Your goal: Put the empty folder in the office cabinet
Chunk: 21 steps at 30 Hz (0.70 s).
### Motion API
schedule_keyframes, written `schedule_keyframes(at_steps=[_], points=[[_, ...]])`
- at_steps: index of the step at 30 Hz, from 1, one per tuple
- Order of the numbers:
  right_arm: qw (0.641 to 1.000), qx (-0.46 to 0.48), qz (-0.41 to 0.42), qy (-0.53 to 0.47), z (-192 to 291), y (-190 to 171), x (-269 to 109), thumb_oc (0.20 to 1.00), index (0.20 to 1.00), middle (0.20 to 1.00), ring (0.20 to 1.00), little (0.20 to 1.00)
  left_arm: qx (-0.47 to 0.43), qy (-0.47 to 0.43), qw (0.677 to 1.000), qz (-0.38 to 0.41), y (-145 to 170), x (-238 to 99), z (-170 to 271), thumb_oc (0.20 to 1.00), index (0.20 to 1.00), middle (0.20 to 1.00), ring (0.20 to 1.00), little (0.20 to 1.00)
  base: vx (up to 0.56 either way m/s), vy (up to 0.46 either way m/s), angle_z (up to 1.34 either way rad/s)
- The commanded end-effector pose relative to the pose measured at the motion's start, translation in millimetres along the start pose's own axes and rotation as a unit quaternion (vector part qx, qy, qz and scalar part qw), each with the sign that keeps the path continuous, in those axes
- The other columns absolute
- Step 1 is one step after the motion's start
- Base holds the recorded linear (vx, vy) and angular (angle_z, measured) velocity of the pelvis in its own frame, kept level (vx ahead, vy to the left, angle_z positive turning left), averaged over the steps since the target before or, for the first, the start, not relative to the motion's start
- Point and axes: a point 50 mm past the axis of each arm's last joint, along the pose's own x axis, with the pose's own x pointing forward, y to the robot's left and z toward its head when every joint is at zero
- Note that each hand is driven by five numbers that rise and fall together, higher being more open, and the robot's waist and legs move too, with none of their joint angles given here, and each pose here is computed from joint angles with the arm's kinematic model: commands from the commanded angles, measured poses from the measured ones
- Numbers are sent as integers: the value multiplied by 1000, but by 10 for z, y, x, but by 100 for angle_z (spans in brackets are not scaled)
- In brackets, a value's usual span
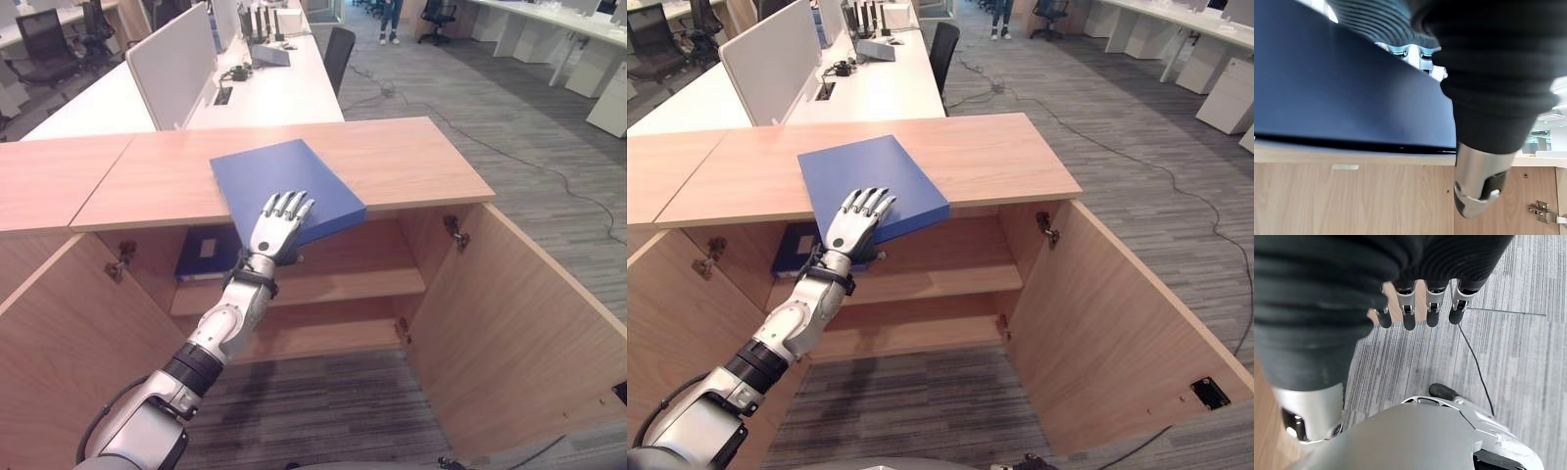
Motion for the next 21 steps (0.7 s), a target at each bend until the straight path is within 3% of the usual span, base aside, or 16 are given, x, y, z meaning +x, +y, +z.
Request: schedule_keyframes(at_steps=[1,17,18,20,21], points=[[999,-36,-11,0,51,-50,12,1000,1000,1000,1000,1000,48,-6,997,62,320,368,-29,1000,1000,1000,1000,1000,0,0,0],[999,-44,-7,5,-12,-47,7,1000,1000,1000,1000,1000,121,52,989,74,373,426,-347,1000,1000,1000,1000,1000,3,-1,-2],[999,-44,-7,6,-18,-47,7,1000,1000,1000,1000,1000,128,57,987,73,376,425,-380,896,896,896,896,896,0,0,0],[999,-45,-8,6,-24,-57,6,1000,1000,1000,1000,1000,141,65,985,69,376,430,-435,200,200,200,200,200,0,0,0],[999,-46,-8,6,-32,-57,6,1000,1000,1000,1000,1000,147,67,984,70,387,431,-459,200,200,200,200,200,4,-1,-4]])
